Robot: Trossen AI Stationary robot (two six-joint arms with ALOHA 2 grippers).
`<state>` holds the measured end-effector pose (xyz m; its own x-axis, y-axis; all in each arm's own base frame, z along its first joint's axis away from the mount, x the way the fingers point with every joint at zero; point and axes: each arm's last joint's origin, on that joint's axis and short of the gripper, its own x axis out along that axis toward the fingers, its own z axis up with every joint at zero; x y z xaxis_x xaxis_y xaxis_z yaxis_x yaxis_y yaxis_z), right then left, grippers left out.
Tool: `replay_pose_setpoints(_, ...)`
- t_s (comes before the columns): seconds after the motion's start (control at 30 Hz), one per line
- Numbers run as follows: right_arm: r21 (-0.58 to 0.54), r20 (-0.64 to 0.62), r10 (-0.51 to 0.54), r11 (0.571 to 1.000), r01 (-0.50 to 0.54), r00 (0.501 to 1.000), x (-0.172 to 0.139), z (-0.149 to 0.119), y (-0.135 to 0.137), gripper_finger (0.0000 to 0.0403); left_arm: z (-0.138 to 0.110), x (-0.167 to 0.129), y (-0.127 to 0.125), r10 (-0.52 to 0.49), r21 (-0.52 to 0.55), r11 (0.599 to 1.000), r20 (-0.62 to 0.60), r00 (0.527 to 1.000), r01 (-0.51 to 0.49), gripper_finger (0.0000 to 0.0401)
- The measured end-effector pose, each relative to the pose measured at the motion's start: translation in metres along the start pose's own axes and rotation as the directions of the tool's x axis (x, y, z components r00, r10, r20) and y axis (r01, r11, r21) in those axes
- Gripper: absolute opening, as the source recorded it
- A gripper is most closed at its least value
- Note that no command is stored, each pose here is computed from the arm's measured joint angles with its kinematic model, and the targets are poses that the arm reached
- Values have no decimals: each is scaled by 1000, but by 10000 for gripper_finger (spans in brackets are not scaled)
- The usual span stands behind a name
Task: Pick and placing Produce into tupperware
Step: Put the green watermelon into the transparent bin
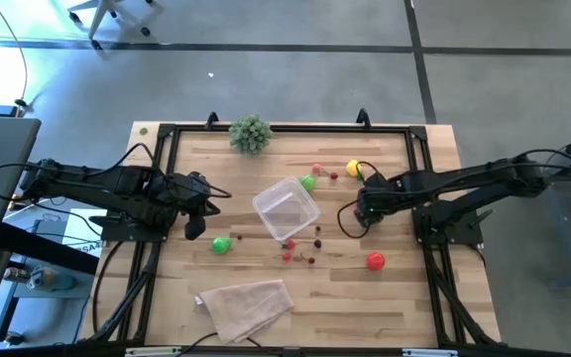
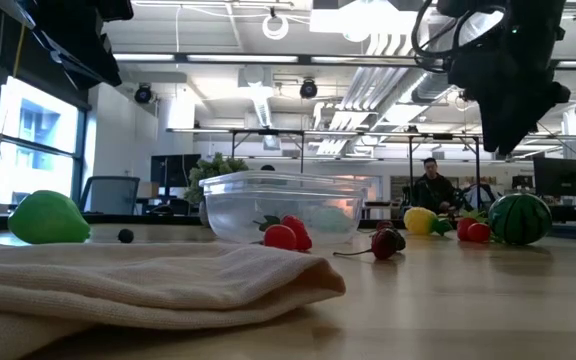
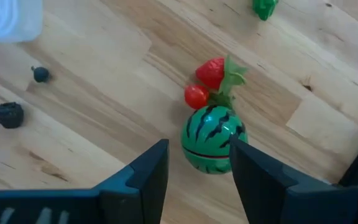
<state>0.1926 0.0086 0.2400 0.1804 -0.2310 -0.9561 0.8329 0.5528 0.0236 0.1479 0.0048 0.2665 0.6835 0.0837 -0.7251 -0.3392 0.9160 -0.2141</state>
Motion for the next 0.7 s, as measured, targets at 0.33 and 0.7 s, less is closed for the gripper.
replay_pose_setpoints(0.33,117,-4,-137,984,136,991,16,-3,8,172,0,0,0,0,0,1000,0,1000,0,1)
replay_pose_setpoints(0.7,164,-38,-186,968,190,982,28,-10,18,273,0,0,0,0,-1,1000,0,1000,0,1)
